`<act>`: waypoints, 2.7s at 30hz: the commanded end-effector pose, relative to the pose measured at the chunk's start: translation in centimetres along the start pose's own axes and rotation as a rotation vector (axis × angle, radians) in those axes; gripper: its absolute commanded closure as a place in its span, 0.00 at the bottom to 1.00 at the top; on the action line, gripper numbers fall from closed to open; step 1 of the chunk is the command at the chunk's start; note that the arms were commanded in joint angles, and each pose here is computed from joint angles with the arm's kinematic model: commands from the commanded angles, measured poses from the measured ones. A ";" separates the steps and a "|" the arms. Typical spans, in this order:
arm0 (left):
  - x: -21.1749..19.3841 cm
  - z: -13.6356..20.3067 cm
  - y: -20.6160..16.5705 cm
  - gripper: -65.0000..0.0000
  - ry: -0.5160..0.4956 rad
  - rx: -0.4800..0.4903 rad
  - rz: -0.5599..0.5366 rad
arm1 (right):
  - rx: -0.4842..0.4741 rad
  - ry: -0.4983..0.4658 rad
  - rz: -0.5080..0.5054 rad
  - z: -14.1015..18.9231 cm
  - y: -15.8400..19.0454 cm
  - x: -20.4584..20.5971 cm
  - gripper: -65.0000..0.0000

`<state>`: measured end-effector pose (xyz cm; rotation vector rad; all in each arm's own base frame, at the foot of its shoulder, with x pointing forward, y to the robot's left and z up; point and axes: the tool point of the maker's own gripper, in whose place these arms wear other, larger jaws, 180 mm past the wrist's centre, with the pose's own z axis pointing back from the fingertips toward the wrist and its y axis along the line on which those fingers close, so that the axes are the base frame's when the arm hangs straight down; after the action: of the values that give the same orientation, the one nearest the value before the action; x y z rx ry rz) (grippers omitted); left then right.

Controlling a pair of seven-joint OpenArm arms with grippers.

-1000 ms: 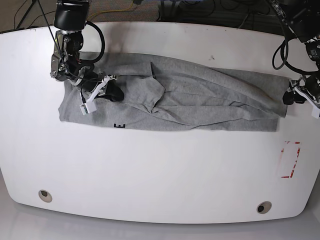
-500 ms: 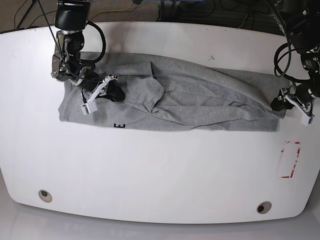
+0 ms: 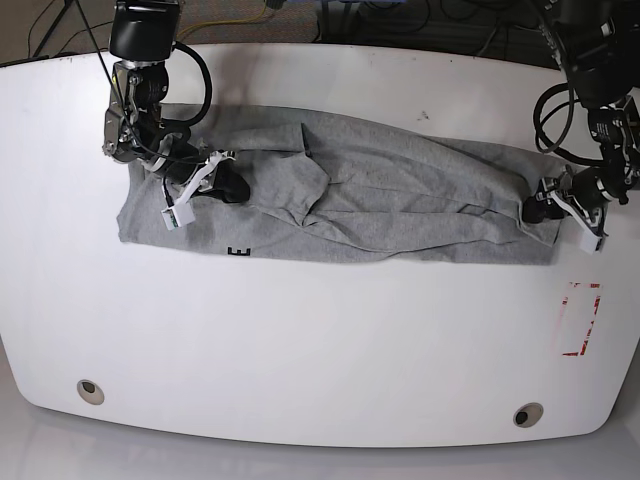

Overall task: Layout the t-shirt on the table in an organized manner, then fold the t-shirt properly
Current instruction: 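Grasp the shirt's end with the left gripper and fold it toward the right gripper, then push the folded end inward with the left gripper and release it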

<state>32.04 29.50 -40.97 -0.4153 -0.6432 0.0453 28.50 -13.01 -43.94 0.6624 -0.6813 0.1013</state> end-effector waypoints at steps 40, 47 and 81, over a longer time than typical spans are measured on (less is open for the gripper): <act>3.9 5.0 -13.7 0.91 -0.058 -0.010 -0.632 | -0.056 0.144 0.020 0.3 -1.1 -2.9 0.92; 4.0 4.6 -16.3 0.91 -0.060 -0.034 -0.649 | -0.052 0.144 0.019 0.1 -0.9 -3.0 0.92; 2.6 -0.3 -27.6 0.91 -0.019 -0.232 -0.793 | -0.052 0.144 0.017 0.1 -0.9 -3.1 0.92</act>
<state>31.17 5.13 -30.52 -0.3475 -0.7362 -0.7748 28.51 -12.73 -43.93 0.6690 -0.6833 0.0969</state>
